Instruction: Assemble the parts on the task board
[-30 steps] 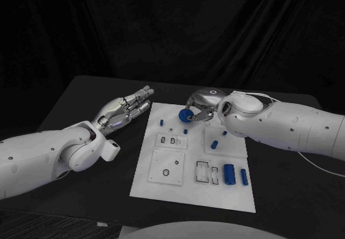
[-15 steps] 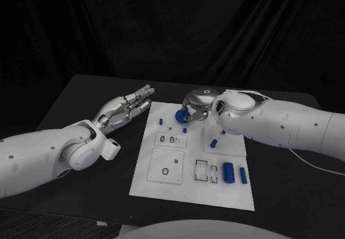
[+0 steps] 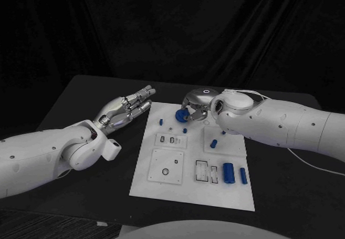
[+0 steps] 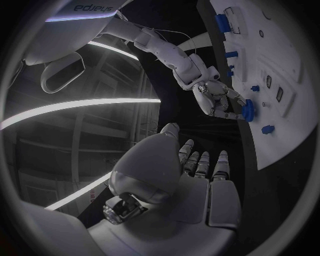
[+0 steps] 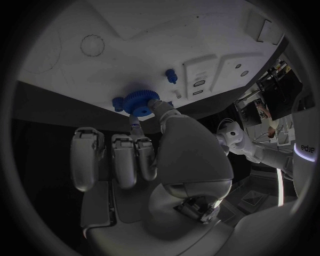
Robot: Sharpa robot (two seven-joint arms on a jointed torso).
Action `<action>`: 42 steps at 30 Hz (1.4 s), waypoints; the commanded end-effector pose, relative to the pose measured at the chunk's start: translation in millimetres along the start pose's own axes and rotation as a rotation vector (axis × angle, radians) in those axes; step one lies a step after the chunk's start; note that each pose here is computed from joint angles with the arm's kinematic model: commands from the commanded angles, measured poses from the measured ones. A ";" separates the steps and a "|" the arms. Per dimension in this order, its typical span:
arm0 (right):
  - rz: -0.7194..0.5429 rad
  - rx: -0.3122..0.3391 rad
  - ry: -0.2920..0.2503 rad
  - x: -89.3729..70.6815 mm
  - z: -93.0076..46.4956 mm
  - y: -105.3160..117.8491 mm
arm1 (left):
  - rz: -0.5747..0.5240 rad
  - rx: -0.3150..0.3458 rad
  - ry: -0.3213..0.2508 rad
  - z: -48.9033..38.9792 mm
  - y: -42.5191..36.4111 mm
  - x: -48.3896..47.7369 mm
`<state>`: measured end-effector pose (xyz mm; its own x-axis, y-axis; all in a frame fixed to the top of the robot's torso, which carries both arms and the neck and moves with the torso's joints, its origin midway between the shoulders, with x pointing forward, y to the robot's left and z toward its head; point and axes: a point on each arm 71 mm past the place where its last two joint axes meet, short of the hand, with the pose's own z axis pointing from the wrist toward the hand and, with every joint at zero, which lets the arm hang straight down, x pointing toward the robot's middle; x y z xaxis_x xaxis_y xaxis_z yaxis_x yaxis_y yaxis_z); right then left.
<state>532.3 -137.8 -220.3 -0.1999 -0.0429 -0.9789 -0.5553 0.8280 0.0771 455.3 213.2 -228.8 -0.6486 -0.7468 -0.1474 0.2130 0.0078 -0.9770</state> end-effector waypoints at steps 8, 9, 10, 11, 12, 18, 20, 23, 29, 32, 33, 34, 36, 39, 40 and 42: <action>-0.002 0.048 0.034 5.6 0.3 -2.3 | -0.015 0.025 0.018 1.2 -1.5 2.4; -0.002 0.048 0.036 5.8 0.2 -2.2 | -0.015 0.024 0.018 1.2 -1.5 2.5; -0.002 0.048 0.038 6.0 0.2 -2.1 | -0.015 0.024 0.018 1.2 -1.5 2.5; -0.002 0.049 0.039 6.3 0.1 -2.1 | -0.015 0.024 0.019 1.2 -1.5 2.5; -0.002 0.049 0.040 6.4 0.1 -2.1 | -0.016 0.024 0.019 1.2 -1.4 2.5; -0.001 0.050 0.042 7.3 -1.0 -3.2 | -0.016 0.021 0.019 1.1 -1.2 2.4; -0.001 0.048 0.042 7.5 -1.3 -3.0 | -0.016 0.021 0.020 1.2 -1.1 2.4; 0.000 0.044 0.044 7.8 -1.5 -2.0 | -0.017 0.020 0.020 1.3 -1.0 2.4; 0.001 0.036 0.051 8.6 -1.7 0.1 | -0.017 0.020 0.021 1.7 -0.8 2.5; 0.002 0.036 0.054 9.1 -2.0 0.0 | -0.017 0.020 0.021 1.8 -0.7 2.5; 0.002 0.037 0.055 9.2 -2.2 -0.3 | -0.017 0.019 0.021 1.8 -0.6 2.5; 0.001 0.038 0.055 9.3 -2.4 -0.7 | -0.017 0.019 0.021 1.8 -0.6 2.5; 0.001 0.041 0.056 9.5 -2.7 -1.8 | -0.017 0.019 0.021 1.8 -0.6 2.4; 0.002 0.045 0.046 9.0 -3.4 -3.9 | -0.017 0.018 0.020 1.5 -0.5 2.2; 0.003 0.046 0.033 8.1 -4.1 -5.3 | -0.016 0.018 0.020 1.1 -0.5 1.9; 0.006 0.046 -0.011 4.9 -7.1 -9.5 | -0.014 0.016 0.016 -0.3 -0.7 0.7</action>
<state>530.4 -145.8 -226.9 -0.2321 -0.0611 -0.9708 -0.5262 0.8473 0.0725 455.8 213.2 -229.5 -0.6566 -0.7407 -0.1422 0.2074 0.0039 -0.9782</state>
